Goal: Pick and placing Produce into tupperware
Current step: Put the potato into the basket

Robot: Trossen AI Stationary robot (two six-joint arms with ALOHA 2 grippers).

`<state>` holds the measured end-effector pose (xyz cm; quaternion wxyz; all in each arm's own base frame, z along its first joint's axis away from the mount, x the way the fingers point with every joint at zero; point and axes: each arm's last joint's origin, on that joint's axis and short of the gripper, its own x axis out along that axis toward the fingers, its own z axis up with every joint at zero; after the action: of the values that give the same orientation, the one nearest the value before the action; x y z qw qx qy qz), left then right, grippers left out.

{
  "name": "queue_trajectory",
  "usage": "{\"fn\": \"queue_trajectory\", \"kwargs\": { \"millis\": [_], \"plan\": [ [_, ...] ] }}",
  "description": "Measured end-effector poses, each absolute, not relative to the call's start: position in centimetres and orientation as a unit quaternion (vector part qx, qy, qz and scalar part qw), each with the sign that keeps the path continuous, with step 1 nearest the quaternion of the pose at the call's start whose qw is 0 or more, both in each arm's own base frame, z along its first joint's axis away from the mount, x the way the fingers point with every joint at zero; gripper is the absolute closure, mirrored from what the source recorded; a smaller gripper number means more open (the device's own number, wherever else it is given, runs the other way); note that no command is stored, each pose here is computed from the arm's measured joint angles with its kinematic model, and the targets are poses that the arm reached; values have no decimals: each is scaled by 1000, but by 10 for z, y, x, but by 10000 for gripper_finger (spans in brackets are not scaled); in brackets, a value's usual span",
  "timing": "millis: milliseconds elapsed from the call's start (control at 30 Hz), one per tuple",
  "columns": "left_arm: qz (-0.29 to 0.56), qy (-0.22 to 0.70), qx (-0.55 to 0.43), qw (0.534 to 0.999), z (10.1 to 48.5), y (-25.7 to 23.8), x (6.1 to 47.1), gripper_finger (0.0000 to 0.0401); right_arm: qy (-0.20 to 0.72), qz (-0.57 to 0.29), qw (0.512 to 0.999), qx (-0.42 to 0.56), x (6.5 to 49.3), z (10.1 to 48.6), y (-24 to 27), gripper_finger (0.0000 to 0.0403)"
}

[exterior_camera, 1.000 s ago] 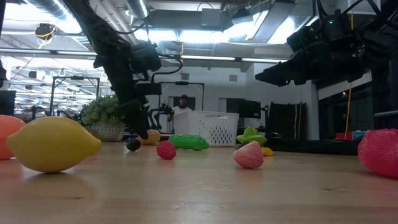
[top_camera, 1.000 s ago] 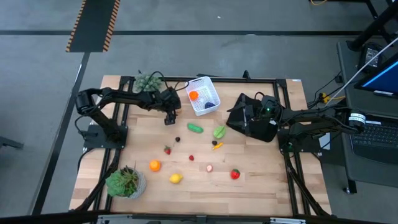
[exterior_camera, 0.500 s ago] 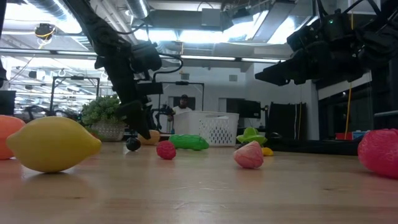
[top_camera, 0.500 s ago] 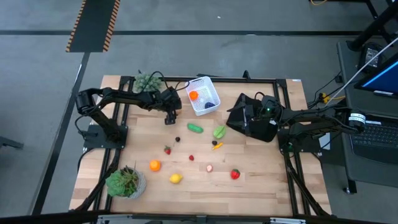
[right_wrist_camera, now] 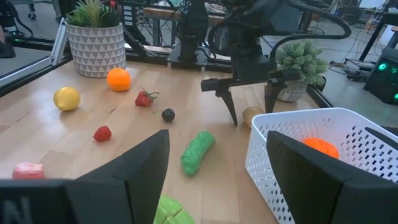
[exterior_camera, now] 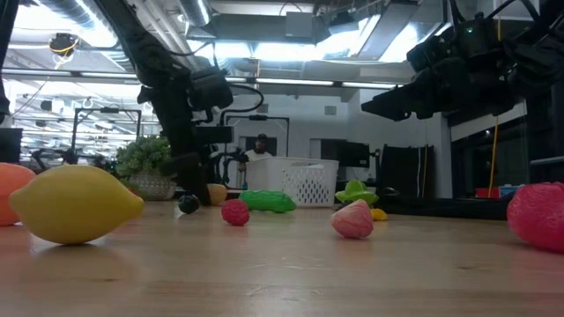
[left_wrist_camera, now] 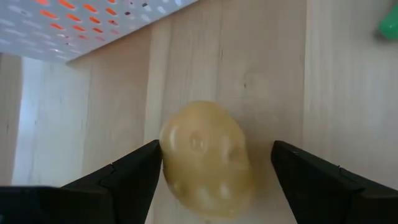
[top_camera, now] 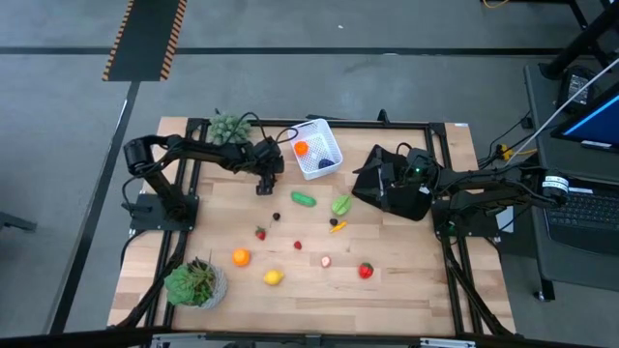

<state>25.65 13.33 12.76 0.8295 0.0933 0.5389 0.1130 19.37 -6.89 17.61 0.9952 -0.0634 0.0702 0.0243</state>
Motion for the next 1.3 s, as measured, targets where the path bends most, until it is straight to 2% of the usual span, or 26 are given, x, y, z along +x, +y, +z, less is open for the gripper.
{"fn": "queue_trajectory", "kwargs": {
  "millis": [800, 1033, 1300],
  "plan": [
    [130, 556, 94, 816, 132, 136, 258, 168, 71, 24, 995, -63, 194, 176, -69, 132],
    [156, 563, 93, 806, 132, 137, 257, 217, 71, 24, 995, -63, 194, 176, -69, 132],
    [168, 561, 83, 806, 132, 137, 257, 218, 71, 24, 995, -63, 194, 176, -69, 132]
  ]
}}
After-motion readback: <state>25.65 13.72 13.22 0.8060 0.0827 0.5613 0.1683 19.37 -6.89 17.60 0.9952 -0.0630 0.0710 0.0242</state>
